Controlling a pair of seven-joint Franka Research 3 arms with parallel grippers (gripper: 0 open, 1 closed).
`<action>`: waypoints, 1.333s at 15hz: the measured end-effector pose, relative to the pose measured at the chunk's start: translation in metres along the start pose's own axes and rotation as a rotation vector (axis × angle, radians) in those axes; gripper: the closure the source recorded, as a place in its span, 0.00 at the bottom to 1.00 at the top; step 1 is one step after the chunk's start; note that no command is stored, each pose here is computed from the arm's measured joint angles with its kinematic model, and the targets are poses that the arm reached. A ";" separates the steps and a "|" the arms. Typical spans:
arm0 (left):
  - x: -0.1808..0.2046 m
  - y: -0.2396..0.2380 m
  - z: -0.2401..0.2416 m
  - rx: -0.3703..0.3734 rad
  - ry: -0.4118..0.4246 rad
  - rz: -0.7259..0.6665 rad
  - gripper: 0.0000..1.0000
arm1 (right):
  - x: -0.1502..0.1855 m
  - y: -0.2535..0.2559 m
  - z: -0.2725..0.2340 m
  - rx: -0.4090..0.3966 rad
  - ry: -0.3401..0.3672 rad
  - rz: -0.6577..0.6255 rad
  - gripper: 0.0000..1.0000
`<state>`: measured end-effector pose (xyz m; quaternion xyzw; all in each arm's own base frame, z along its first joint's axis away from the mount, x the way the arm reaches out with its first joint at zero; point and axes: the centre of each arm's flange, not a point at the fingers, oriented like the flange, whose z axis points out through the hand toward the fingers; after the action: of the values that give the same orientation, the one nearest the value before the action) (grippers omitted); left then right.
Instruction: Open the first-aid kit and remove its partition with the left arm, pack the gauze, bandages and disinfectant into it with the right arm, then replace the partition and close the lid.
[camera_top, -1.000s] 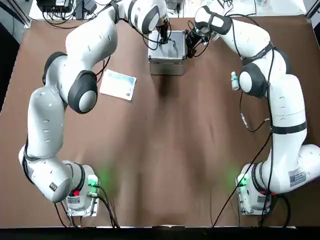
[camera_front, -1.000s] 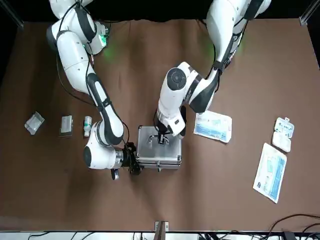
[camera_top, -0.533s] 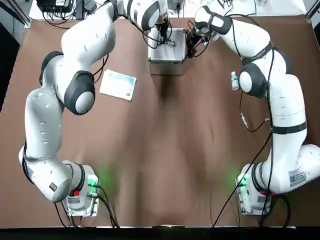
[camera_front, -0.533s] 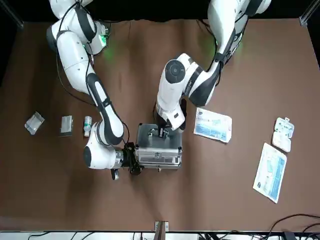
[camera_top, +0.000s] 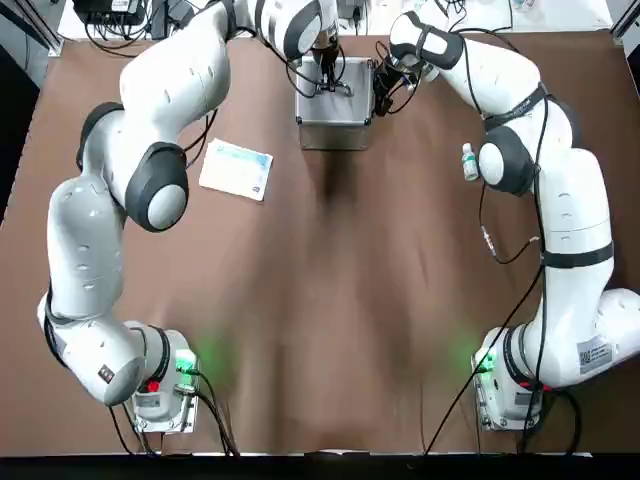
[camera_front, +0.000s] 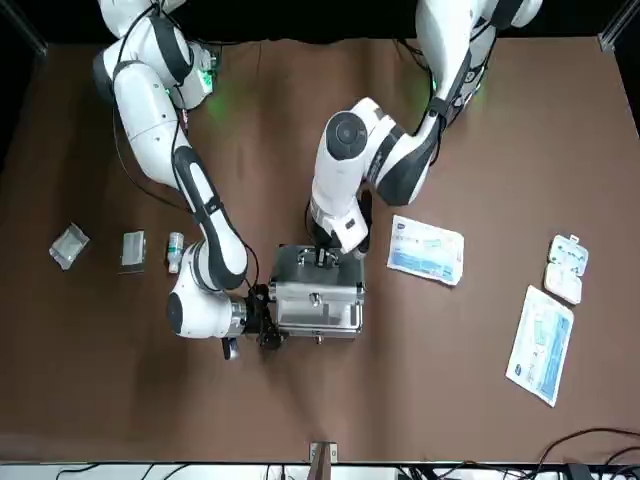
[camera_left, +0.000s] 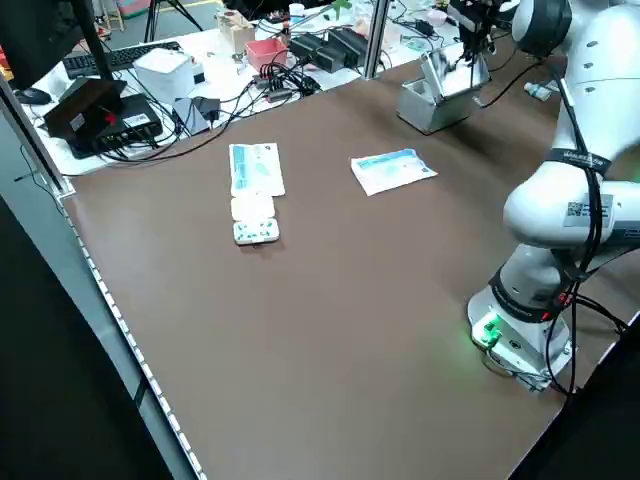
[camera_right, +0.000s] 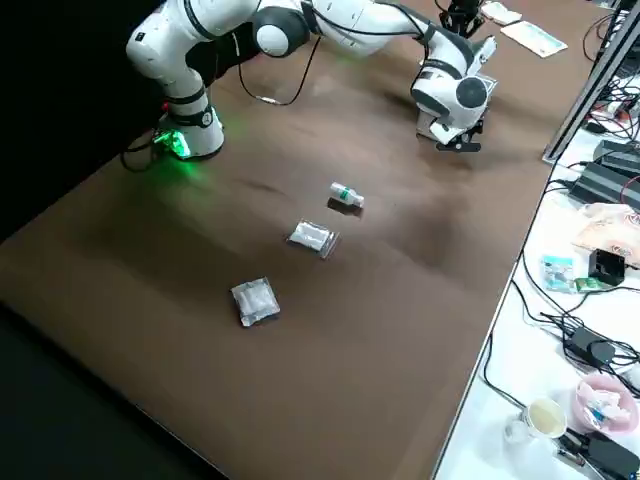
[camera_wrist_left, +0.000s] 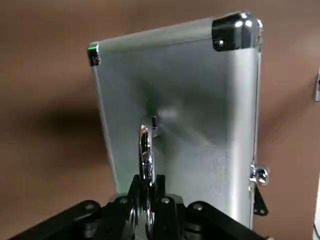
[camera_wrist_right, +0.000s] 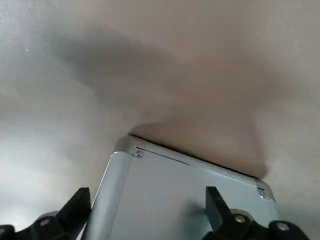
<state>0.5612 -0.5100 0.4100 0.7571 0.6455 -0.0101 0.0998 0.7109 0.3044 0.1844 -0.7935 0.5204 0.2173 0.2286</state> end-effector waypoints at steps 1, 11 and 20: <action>-0.001 -0.002 -0.001 0.008 0.004 0.000 0.87 | 0.000 0.000 0.000 0.000 0.000 0.000 0.00; -0.010 -0.016 -0.006 0.066 0.023 0.004 0.87 | 0.000 0.000 0.000 -0.002 0.000 -0.001 0.00; -0.019 -0.026 -0.020 0.083 0.022 0.047 0.79 | 0.000 0.000 0.000 -0.002 0.000 -0.001 0.00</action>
<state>0.5299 -0.5214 0.4290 0.7757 0.6276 -0.0262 0.0616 0.7106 0.3045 0.1839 -0.7939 0.5199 0.2179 0.2279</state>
